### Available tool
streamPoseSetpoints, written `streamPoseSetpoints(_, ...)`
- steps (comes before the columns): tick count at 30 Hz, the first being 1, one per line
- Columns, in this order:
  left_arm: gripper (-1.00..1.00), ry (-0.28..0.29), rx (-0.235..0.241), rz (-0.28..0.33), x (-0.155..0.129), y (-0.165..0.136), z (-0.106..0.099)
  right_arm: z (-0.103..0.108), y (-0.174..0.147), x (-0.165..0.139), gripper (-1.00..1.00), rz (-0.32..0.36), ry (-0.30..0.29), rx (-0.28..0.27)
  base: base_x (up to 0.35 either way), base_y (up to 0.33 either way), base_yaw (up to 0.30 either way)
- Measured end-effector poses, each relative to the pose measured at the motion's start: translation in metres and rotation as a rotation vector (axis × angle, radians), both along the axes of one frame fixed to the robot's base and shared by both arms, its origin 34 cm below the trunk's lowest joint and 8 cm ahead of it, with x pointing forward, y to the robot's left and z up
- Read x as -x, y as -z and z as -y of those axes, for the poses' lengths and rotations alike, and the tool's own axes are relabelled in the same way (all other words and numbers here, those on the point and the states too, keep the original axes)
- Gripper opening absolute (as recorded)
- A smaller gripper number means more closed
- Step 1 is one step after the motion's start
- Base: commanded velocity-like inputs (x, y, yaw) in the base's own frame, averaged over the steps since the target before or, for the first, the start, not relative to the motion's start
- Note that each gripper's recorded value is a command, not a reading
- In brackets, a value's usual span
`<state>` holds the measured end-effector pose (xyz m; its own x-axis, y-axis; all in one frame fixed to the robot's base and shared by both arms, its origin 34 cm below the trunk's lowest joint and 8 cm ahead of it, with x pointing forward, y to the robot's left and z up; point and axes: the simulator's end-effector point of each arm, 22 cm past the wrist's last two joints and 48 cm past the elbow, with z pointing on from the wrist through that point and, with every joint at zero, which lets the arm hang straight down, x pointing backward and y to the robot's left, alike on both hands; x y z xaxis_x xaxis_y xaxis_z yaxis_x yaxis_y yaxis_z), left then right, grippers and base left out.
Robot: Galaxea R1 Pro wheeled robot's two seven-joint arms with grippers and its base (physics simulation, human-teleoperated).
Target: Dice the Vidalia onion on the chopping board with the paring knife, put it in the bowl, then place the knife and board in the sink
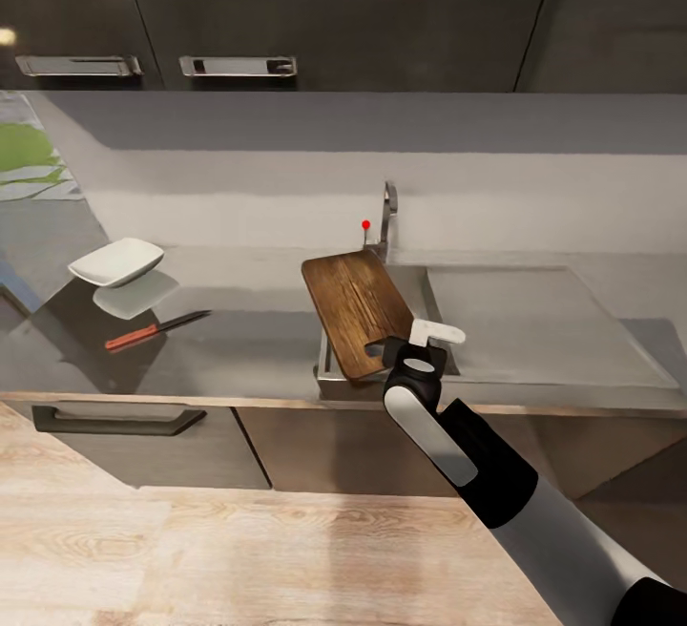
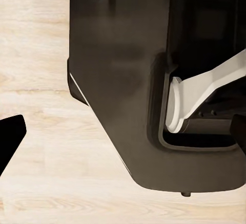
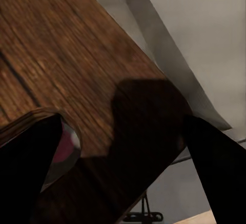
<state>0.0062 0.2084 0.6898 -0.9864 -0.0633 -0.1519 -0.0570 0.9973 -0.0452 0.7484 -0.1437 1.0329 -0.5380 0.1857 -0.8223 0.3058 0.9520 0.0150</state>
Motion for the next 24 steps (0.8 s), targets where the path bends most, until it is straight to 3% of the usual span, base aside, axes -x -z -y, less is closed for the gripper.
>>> streamPoseSetpoints(14,1.0,0.0,0.0,0.0,0.0,0.0,0.0,0.0064,0.0008,-0.0009,-1.0,0.001,0.004,0.012,0.0,0.006,0.001)
streamPoseSetpoints(24,1.0,0.0,0.0,-0.001,0.0008,-0.0001,0.0,0.0097,0.0017,-0.001,-1.0,0.001,0.007,0.015,0.072,0.209,0.0)
